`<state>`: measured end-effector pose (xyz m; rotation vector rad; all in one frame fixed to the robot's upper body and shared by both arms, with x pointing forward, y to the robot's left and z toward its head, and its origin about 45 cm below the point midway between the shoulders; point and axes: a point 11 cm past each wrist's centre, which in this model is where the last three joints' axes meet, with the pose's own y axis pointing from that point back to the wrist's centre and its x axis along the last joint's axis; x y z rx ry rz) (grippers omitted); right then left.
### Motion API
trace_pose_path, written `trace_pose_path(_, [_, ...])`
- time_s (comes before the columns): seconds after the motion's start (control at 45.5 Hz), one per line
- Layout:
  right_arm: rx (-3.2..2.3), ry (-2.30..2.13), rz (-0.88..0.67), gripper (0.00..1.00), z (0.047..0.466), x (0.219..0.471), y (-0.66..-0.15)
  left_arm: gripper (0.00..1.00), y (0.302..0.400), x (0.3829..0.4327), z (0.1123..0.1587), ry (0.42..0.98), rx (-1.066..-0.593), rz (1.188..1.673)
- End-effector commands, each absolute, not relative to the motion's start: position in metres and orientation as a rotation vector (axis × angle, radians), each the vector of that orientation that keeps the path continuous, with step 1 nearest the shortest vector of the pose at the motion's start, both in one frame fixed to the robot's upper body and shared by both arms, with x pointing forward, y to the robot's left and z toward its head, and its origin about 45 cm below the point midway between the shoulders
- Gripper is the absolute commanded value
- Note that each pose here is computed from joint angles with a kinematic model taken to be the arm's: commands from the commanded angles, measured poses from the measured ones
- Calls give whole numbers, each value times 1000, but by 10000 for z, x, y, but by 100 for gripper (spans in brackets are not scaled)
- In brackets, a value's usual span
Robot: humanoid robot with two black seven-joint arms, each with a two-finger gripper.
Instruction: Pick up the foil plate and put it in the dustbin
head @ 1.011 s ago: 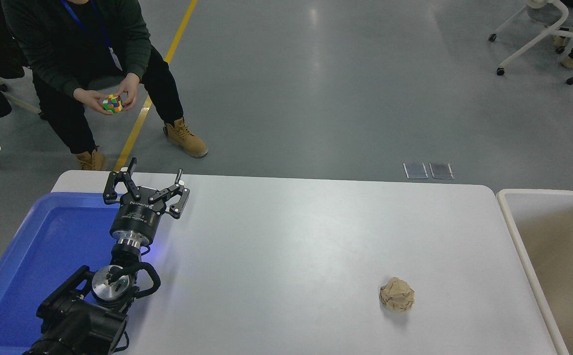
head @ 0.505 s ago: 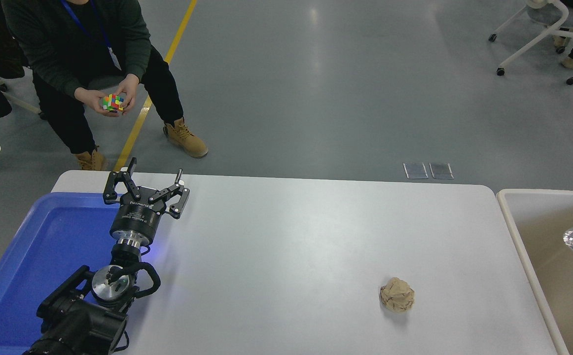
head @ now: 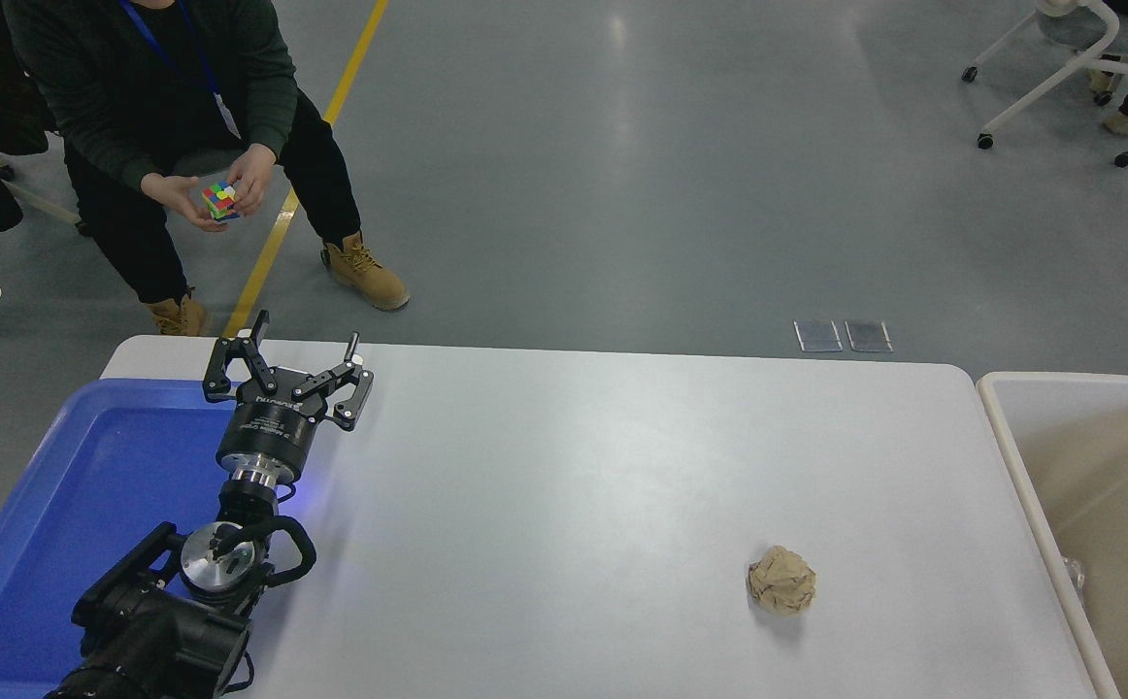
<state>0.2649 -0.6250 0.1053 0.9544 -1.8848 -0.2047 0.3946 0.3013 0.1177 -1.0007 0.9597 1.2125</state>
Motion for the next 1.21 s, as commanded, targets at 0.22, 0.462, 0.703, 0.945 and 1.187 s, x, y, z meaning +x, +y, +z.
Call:
trace_pose_path(0.22, [1199, -1739, -24, 100, 2180, 3493, -6346, 99, 3012, 3946, 1177, 960, -1001, 1212])
trace_pose_path(0.462, [1511, -1472, 94, 100, 2966, 3793, -5612, 99, 3012, 3946, 1177, 960, -1001, 1212])
trace_pose_path(0.703, [1615, -1180, 249, 100, 3384, 3841, -4852, 99, 3012, 3946, 1177, 960, -1001, 1212])
trace_pose_path(0.945, [1474, -862, 395, 100, 3870, 3959, -4441, 99, 3012, 3946, 1177, 960, -1001, 1212])
trace_pose_path(1.187, [1408, -554, 512, 100, 4297, 4010, -3635, 99, 3012, 3946, 1177, 960, -1001, 1212])
